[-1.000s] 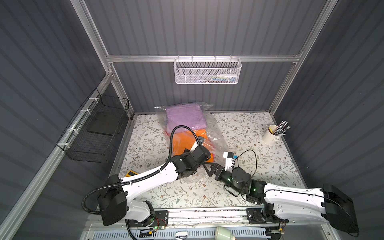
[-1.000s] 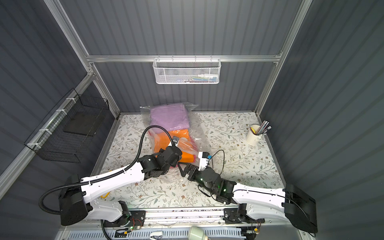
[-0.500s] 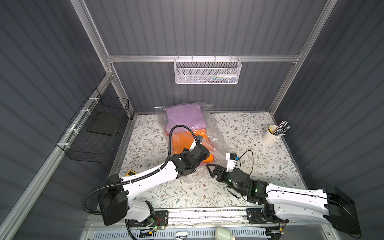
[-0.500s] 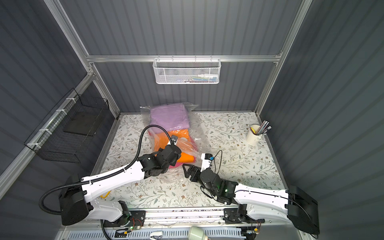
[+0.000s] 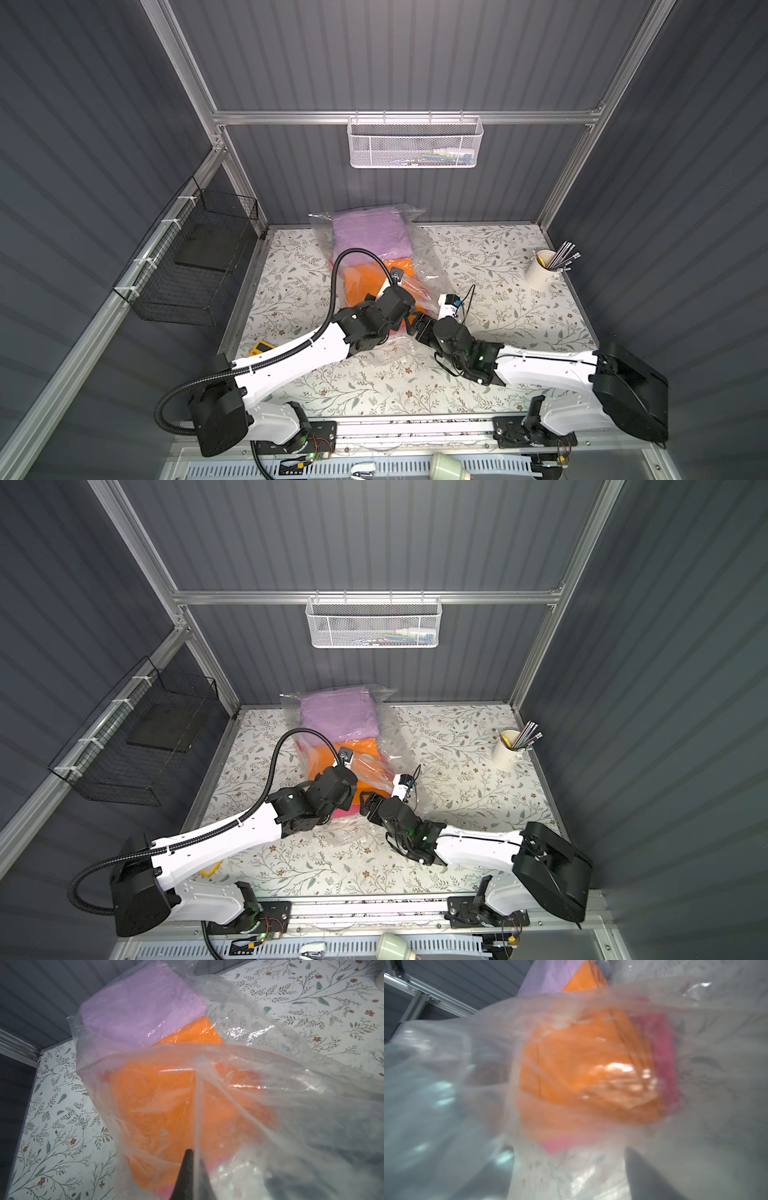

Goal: Take the trousers out of the vacuum bag
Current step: Take out the trousers from the vacuum bag.

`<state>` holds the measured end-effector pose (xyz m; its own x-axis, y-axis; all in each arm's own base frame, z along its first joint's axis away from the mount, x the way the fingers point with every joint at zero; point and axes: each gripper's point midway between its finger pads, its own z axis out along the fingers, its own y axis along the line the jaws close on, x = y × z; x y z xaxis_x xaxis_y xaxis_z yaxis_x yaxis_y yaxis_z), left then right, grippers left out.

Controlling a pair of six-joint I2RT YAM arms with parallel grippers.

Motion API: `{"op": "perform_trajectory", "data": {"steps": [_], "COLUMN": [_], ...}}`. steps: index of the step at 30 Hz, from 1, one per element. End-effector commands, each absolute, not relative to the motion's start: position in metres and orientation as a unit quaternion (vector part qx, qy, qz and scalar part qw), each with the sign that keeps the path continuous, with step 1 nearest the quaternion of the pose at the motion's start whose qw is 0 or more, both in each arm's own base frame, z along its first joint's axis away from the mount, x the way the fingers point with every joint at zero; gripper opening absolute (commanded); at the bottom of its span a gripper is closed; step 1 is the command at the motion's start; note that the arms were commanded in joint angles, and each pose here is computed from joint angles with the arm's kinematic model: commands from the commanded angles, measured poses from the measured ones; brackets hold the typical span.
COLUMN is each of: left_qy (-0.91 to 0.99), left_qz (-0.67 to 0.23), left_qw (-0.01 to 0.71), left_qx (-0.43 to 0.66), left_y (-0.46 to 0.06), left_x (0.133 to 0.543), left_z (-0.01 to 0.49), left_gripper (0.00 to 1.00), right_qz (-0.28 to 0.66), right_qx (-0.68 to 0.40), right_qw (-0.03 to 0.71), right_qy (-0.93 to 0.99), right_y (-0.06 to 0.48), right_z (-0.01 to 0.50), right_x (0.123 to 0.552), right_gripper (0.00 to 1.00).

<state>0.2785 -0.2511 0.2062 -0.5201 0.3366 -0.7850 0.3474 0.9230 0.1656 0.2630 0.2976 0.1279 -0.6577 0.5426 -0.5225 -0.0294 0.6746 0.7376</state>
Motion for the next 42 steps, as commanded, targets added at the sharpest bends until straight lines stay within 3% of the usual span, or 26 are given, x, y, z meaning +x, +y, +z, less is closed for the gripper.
{"op": "perform_trajectory", "data": {"steps": [1, 9, 21, 33, 42], "left_qy": [0.857, 0.851, 0.851, 0.851, 0.854], "left_qz": [-0.044, -0.057, -0.061, -0.064, -0.058], "left_qw": [0.482, 0.489, 0.487, 0.485, 0.48], "left_qx": [0.18, 0.184, 0.187, 0.192, 0.194], "left_y": [-0.256, -0.256, -0.262, -0.269, -0.268], "left_x": [0.281, 0.278, 0.28, 0.283, 0.282], "left_z": [0.242, 0.253, 0.251, 0.254, 0.246], "left_gripper": [0.0, 0.0, 0.0, 0.0, 0.0], "right_qz": [0.375, 0.338, 0.382, 0.386, 0.399], "right_qx": [0.17, 0.228, 0.188, 0.224, 0.214], "right_qw": [0.375, 0.331, 0.361, 0.305, 0.319], "right_qy": [0.83, 0.851, 0.83, 0.841, 0.833], "right_y": [0.298, 0.277, 0.309, 0.316, 0.324], "right_z": [0.116, 0.065, 0.145, 0.081, 0.09], "right_x": [0.267, 0.259, 0.264, 0.261, 0.274], "right_gripper": [0.84, 0.84, 0.86, 0.87, 0.86]}}
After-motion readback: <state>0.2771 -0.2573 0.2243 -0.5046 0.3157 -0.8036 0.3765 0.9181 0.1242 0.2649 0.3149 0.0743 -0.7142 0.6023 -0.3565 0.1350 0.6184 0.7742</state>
